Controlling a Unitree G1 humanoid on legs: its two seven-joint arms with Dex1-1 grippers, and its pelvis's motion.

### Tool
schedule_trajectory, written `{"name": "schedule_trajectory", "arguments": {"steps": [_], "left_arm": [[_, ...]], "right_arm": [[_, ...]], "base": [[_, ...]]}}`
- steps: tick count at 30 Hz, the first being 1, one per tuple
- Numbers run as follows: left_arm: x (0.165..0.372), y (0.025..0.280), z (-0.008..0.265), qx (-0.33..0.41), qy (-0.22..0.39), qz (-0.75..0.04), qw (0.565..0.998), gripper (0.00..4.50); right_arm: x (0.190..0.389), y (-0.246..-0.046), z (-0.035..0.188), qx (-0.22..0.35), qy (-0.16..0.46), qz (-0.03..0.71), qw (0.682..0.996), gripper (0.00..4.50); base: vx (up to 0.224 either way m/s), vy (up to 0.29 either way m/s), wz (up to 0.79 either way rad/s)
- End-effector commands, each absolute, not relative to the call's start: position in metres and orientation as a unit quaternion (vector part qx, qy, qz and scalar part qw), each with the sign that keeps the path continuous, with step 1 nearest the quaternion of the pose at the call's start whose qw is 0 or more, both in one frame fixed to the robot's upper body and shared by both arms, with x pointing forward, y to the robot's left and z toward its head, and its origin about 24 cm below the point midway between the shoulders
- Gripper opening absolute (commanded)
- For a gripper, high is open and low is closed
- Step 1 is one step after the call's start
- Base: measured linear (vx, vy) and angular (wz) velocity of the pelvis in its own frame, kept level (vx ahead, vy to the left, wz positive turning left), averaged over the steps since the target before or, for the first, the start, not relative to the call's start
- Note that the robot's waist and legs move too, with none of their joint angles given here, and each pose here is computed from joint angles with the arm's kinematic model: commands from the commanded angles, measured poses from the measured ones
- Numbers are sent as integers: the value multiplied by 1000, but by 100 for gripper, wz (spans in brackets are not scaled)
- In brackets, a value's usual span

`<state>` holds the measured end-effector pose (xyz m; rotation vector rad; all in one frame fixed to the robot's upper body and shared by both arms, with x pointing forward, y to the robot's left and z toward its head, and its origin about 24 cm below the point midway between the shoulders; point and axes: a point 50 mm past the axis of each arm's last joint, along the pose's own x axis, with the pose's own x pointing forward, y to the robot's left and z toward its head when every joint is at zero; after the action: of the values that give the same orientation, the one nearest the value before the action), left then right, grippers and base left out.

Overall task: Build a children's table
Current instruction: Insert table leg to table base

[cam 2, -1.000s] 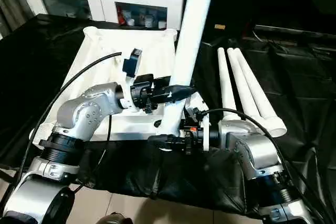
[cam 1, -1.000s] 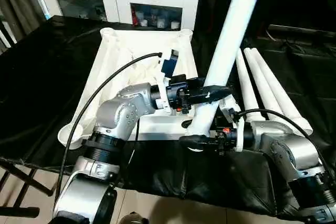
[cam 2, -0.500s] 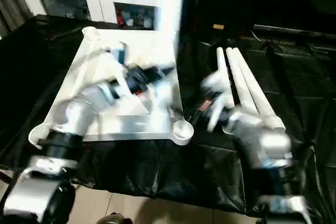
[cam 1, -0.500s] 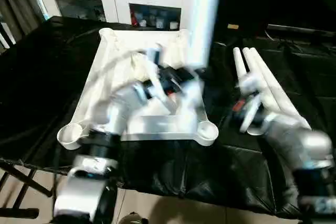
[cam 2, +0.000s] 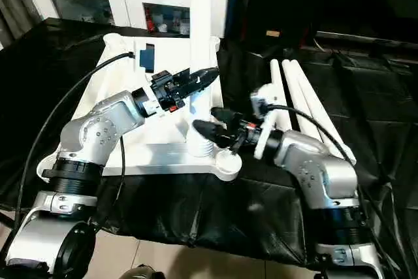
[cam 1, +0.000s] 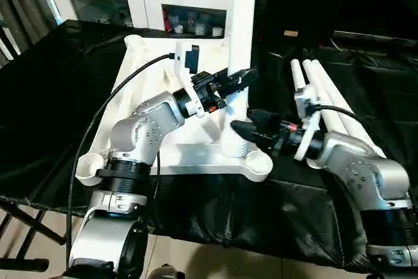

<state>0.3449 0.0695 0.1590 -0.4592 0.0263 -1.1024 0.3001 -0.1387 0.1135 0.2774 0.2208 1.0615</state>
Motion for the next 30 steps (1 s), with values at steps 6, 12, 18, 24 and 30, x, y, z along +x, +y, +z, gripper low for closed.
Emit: {"name": "schedule_trajectory", "arguments": {"steps": [6, 12, 18, 24, 30], "left_arm": [[347, 60, 171, -141, -4, -482, 865, 188], [349, 55, 173, -100, -11, -422, 901, 188], [352, 52, 176, -93, -21, -385, 918, 188], [349, 48, 177, -83, -27, -389, 917, 188], [347, 46, 176, -77, -26, -403, 912, 188]], "right_arm": [[313, -127, 115, 68, 113, 441, 887, 386], [320, -108, 114, 59, 121, 387, 912, 386], [327, -101, 112, 68, 121, 341, 930, 386], [326, -94, 113, 97, 121, 349, 924, 332], [325, -94, 110, 98, 130, 364, 917, 292]], "base": [[0, 0, 0], [0, 0, 0], [0, 0, 0], [0, 0, 0], [0, 0, 0]]}}
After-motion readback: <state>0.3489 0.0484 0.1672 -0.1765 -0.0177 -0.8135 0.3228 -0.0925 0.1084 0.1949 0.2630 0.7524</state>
